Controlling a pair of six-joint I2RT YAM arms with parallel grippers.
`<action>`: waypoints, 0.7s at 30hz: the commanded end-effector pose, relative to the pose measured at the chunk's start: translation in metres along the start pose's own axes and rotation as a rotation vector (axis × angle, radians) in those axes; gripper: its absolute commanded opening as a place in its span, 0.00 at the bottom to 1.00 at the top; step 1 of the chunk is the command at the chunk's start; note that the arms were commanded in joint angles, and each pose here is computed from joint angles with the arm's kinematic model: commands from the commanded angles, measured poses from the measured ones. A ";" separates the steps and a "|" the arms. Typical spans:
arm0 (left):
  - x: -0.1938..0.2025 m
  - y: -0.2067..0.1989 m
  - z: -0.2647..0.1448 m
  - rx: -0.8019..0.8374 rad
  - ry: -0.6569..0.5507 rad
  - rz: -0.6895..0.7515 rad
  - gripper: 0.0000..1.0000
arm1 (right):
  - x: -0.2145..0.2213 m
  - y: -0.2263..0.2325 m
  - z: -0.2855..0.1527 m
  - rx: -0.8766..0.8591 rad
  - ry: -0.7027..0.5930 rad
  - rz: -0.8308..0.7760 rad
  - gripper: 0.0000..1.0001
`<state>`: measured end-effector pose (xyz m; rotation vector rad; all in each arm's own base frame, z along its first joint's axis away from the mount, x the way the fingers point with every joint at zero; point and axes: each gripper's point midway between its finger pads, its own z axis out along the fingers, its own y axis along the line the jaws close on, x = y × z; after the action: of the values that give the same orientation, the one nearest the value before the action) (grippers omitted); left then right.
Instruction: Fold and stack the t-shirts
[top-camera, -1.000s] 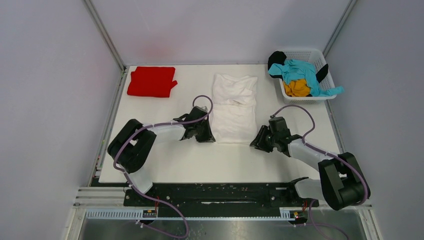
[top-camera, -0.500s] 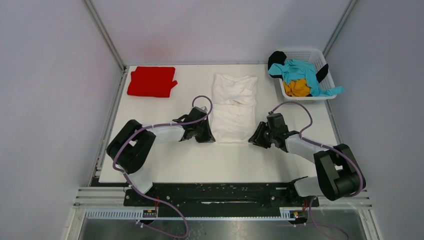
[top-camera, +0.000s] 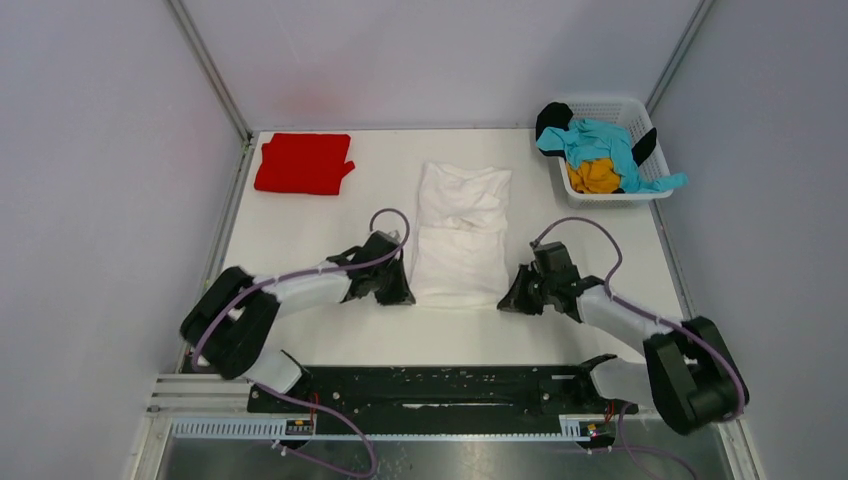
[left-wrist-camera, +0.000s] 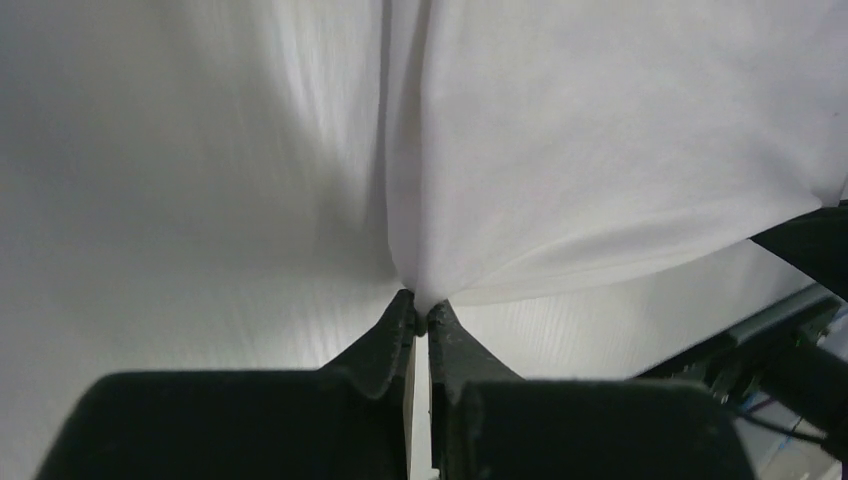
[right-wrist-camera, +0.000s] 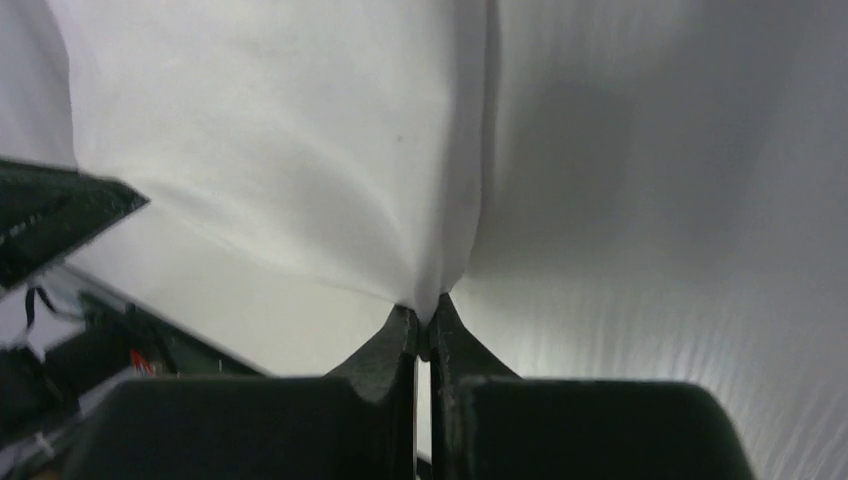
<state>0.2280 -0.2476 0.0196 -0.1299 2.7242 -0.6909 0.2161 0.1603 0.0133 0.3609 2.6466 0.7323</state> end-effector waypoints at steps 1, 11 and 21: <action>0.029 0.021 -0.039 -0.067 -0.017 -0.010 0.00 | 0.074 -0.001 -0.040 -0.028 0.226 -0.073 0.00; 0.037 -0.027 -0.139 0.133 -0.192 0.091 0.00 | 0.131 0.068 -0.141 -0.445 0.410 -0.211 0.00; -0.032 -0.079 -0.208 0.246 -0.497 0.170 0.00 | 0.090 0.097 -0.162 -0.467 0.218 -0.336 0.00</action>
<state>0.1546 -0.2236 0.1960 0.0296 2.3101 -0.9005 0.0755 0.2039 0.1573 -0.2355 2.5537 1.3563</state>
